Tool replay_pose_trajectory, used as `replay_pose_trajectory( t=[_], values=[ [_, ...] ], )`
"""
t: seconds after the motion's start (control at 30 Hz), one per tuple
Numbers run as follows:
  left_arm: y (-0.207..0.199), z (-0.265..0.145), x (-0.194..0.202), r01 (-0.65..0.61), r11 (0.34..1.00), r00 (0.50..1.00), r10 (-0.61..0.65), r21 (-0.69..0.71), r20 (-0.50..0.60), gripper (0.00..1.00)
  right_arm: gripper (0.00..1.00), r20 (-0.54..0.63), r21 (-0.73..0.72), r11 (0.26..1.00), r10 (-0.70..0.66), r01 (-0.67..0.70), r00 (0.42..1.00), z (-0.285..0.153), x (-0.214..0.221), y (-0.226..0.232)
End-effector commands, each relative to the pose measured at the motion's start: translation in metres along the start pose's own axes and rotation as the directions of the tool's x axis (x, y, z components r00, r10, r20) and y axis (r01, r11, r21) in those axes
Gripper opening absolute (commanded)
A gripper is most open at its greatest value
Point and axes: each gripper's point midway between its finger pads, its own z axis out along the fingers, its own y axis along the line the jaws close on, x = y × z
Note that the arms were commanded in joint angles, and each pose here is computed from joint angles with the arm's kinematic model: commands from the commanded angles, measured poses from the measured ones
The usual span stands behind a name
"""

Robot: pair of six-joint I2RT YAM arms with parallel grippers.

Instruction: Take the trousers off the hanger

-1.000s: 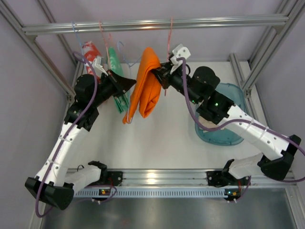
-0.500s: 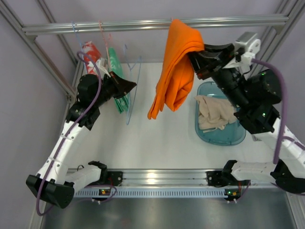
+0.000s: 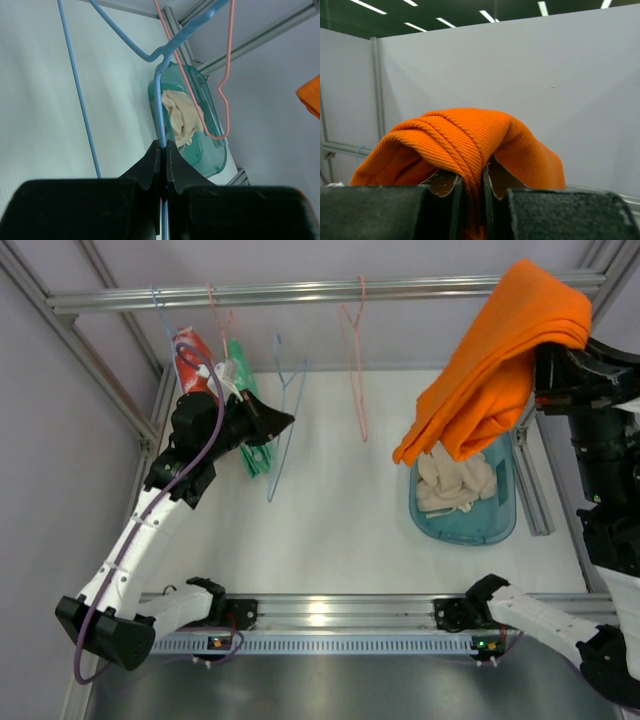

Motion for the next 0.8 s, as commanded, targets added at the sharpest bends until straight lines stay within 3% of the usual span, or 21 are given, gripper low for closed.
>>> replay_pose_trajectory(
  t=[0.0, 0.1, 0.33, 0.4, 0.53, 0.77],
  values=[
    [-0.026, -0.005, -0.018, -0.067, 0.995, 0.997, 0.063, 0.075, 0.051, 0.00, 0.00, 0.127, 0.123, 0.992, -0.009, -0.007, 0.992, -0.028, -0.047, -0.029],
    [-0.033, -0.005, -0.022, -0.076, 0.993, 0.996, 0.071, 0.089, 0.059, 0.00, 0.00, 0.106, 0.208, 0.977, -0.057, 0.034, 0.993, -0.061, -0.049, -0.044],
    [-0.049, 0.000, -0.032, -0.110, 0.987, 0.992, 0.101, 0.120, 0.081, 0.00, 0.00, -0.085, 0.407, 0.900, -0.130, 0.154, 0.988, -0.124, 0.012, -0.077],
    [-0.051, 0.000, -0.034, -0.117, 0.986, 0.990, 0.107, 0.120, 0.087, 0.00, 0.00, -0.118, 0.427, 0.888, -0.132, 0.170, 0.984, -0.143, 0.022, -0.077],
    [-0.049, 0.001, -0.039, -0.139, 0.985, 0.985, 0.128, 0.100, 0.113, 0.00, 0.00, -0.257, 0.457, 0.862, -0.107, 0.218, 0.961, -0.177, 0.081, -0.087],
    [-0.051, -0.006, -0.048, -0.176, 0.980, 0.973, 0.159, 0.091, 0.168, 0.00, 0.00, -0.392, 0.487, 0.832, -0.065, 0.267, 0.918, -0.201, 0.153, -0.107]
  ],
)
